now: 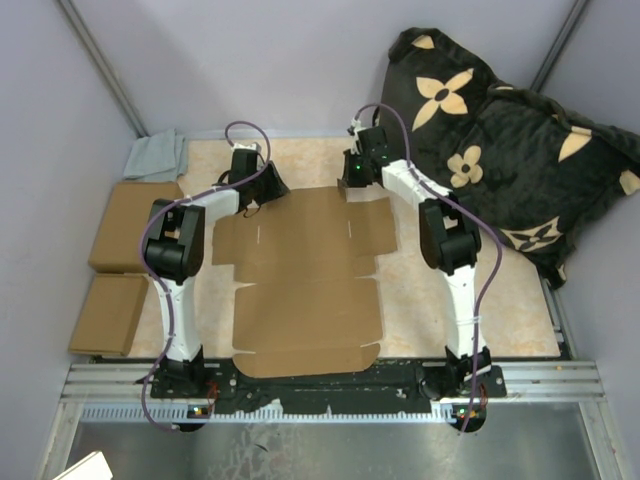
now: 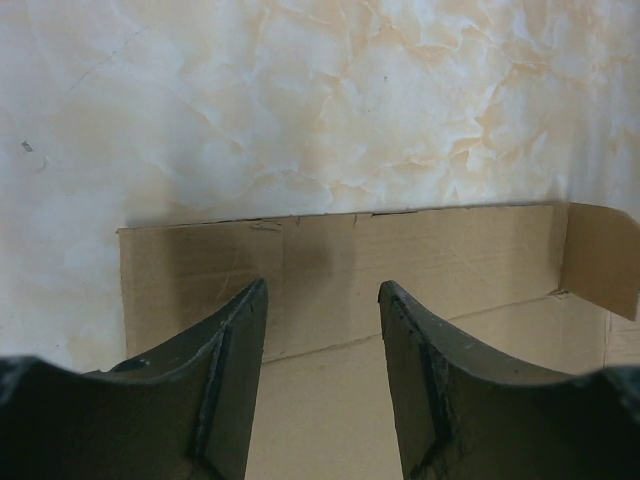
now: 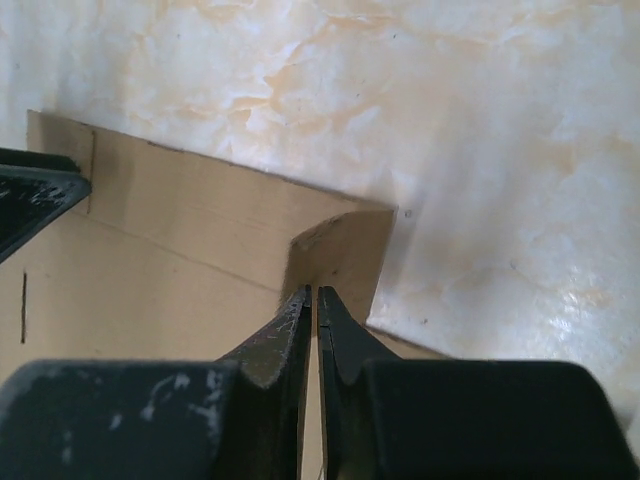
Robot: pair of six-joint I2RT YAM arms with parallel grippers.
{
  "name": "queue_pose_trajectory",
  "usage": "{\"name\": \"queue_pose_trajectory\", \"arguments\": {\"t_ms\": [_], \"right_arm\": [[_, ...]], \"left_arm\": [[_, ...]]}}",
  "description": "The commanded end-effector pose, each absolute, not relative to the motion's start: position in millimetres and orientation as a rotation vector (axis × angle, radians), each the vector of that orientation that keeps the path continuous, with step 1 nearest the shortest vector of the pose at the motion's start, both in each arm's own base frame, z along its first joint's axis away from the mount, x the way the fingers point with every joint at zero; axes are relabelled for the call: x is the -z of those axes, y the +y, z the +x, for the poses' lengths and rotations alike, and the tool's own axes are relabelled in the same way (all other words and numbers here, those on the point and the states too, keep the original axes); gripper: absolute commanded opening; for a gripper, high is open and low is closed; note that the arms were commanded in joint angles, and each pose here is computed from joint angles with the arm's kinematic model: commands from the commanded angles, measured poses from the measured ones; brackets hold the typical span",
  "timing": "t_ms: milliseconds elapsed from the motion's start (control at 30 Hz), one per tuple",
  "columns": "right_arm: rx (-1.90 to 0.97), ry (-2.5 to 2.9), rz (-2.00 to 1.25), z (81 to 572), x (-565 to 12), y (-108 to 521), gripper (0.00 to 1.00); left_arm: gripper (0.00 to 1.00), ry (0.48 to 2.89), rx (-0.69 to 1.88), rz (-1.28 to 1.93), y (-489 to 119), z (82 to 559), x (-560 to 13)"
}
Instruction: Fold the paper box
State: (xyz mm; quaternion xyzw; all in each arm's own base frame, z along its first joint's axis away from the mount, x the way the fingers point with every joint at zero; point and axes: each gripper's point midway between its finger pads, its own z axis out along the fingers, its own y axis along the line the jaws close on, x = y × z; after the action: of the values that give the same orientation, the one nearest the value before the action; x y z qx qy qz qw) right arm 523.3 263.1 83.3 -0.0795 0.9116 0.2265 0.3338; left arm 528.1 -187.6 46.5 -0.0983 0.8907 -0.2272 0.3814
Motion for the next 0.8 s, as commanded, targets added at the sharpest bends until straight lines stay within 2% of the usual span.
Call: {"name": "queue_pose_trajectory", "arguments": {"t_ms": [0,333,467,633,700,767], "right_arm": [[-0.630,2.389,-0.213,532,-70,280,0.07],[-0.570,2.456,-0.185,532,-42,277,0.08],[-0.535,2.443,-0.190,536,-50,273,0.08],[-0.509,2.369,-0.195,538,-88,267,0.11],[-0.494,2.327,-0.183,538,-112,262,0.18],[-0.491,2.289,-0.177,533,-139,258,0.31]], "left_arm": [[0.56,2.356,0.566,-0.257,-188,513,-20],[0.56,2.367,0.596,-0.274,-191,510,-19],[0.56,2.371,0.620,-0.283,-194,508,-23],[0.60,2.310,0.600,-0.245,-190,510,-62],[0.63,2.269,0.581,-0.235,-185,511,-86],[0.66,2.228,0.562,-0.226,-180,509,-112]]}}
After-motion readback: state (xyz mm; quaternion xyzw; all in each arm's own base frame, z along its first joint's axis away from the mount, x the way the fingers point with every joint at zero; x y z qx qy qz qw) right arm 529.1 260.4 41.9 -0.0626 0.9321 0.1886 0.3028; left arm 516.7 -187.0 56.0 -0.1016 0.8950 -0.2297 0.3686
